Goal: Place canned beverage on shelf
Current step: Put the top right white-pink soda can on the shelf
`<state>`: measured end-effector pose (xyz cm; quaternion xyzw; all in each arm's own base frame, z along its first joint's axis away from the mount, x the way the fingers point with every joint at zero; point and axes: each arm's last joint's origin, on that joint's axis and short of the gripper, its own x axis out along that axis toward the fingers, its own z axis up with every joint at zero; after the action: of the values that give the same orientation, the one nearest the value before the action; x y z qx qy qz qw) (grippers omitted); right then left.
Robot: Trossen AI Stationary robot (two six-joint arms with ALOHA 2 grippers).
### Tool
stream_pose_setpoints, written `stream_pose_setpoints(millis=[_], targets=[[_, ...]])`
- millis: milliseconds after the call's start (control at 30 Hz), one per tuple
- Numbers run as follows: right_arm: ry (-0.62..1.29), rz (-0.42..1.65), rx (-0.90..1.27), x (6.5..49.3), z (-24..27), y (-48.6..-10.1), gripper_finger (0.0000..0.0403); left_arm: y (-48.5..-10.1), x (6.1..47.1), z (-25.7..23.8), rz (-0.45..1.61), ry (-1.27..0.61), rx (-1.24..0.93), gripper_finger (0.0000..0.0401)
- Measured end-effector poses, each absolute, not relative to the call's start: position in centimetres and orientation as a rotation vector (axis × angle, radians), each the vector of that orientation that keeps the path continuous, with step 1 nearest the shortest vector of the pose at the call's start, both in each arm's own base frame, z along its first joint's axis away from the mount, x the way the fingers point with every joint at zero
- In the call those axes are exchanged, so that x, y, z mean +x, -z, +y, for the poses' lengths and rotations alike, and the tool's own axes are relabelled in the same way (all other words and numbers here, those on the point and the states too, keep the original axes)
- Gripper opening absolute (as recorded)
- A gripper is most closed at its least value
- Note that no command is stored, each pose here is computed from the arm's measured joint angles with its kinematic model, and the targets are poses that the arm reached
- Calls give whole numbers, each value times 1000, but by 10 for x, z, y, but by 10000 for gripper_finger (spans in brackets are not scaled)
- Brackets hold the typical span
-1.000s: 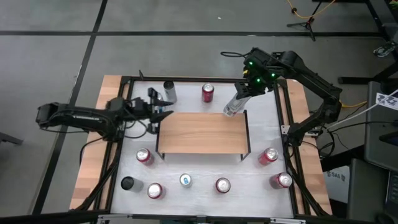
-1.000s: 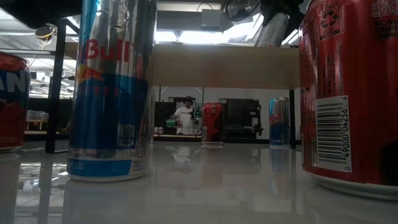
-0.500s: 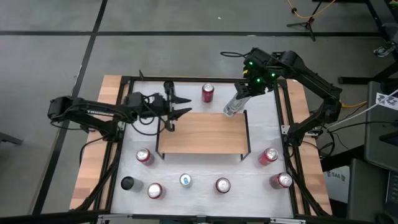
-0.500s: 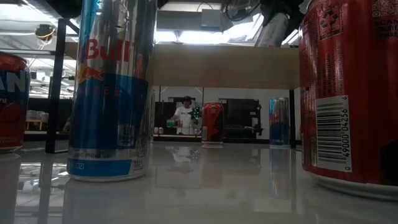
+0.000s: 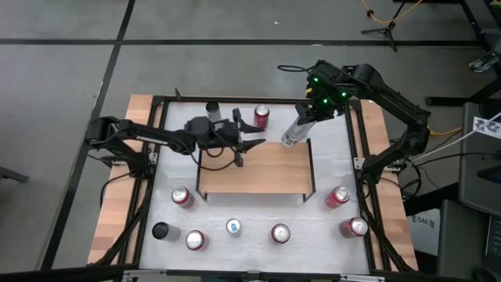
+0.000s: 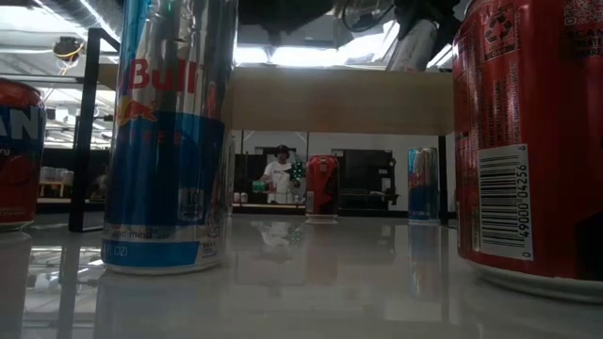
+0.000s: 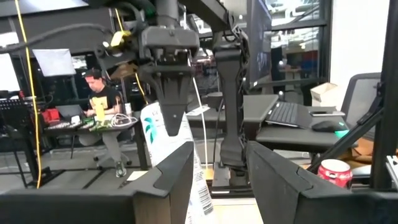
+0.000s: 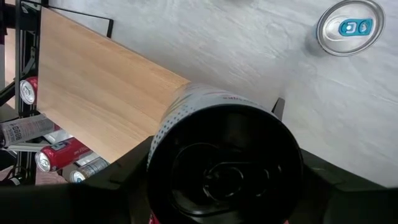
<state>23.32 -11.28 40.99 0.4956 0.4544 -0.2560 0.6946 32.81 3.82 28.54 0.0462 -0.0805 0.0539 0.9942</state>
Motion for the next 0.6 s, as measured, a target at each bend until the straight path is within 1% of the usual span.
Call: stream_pose_setpoints(millis=[167, 333, 600], targets=[[595, 1024, 1071, 238, -103, -410, 253, -277, 343, 40, -134, -107, 90, 144], [549, 1052, 1036, 244, -88, -410, 253, -272, 352, 39, -120, -99, 88, 144], [538, 1062, 1009, 250, -73, -410, 253, -272, 356, 31, -119, -77, 87, 144]])
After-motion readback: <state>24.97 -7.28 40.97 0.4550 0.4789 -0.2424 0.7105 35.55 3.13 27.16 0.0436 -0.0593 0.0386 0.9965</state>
